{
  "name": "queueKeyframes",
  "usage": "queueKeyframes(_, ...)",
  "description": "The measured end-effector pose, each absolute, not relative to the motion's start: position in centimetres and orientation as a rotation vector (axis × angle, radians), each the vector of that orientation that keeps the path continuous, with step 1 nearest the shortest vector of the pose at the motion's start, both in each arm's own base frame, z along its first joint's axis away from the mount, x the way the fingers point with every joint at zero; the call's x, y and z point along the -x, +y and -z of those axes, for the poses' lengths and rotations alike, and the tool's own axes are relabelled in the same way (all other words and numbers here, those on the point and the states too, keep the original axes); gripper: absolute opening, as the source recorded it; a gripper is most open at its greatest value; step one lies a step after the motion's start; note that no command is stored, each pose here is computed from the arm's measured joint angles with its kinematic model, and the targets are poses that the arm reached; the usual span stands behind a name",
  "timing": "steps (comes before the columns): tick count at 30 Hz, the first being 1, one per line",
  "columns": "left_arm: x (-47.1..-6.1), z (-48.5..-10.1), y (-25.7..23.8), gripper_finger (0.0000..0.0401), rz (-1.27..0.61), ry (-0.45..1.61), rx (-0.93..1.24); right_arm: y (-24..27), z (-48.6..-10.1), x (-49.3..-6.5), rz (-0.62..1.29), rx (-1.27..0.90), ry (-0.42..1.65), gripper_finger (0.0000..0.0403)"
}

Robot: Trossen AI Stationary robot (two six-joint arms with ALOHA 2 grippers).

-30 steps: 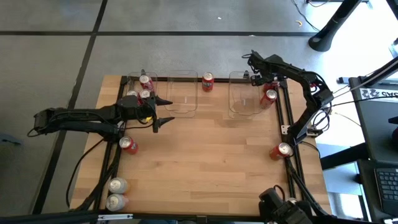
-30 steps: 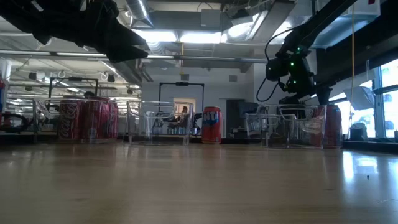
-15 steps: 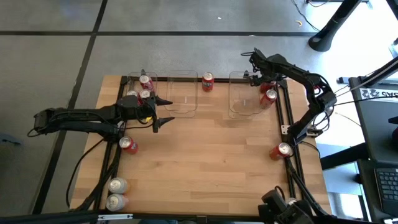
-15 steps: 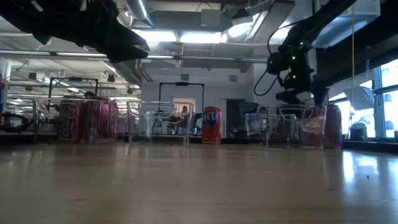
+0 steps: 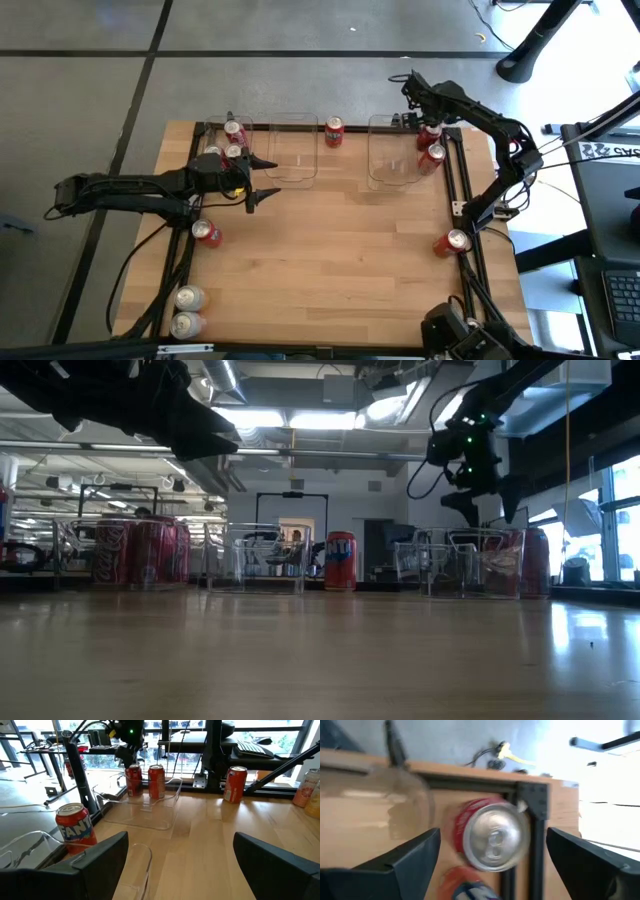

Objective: Sort soda cans
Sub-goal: Put the red soda can into the left transparent bin

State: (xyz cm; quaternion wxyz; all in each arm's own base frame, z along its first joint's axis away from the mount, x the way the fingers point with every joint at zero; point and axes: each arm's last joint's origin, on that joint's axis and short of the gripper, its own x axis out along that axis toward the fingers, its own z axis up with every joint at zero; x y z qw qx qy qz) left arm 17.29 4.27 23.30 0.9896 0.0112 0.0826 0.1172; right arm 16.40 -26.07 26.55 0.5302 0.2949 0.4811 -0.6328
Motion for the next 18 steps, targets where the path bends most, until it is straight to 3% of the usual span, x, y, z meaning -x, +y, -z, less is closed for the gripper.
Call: queueKeyframes(18,-17.3,-23.2,4.3,0.0349,-0.235,0.170,-0.017,-27.1,-23.9,-15.2,1.604,-0.792,1.093,0.0360)
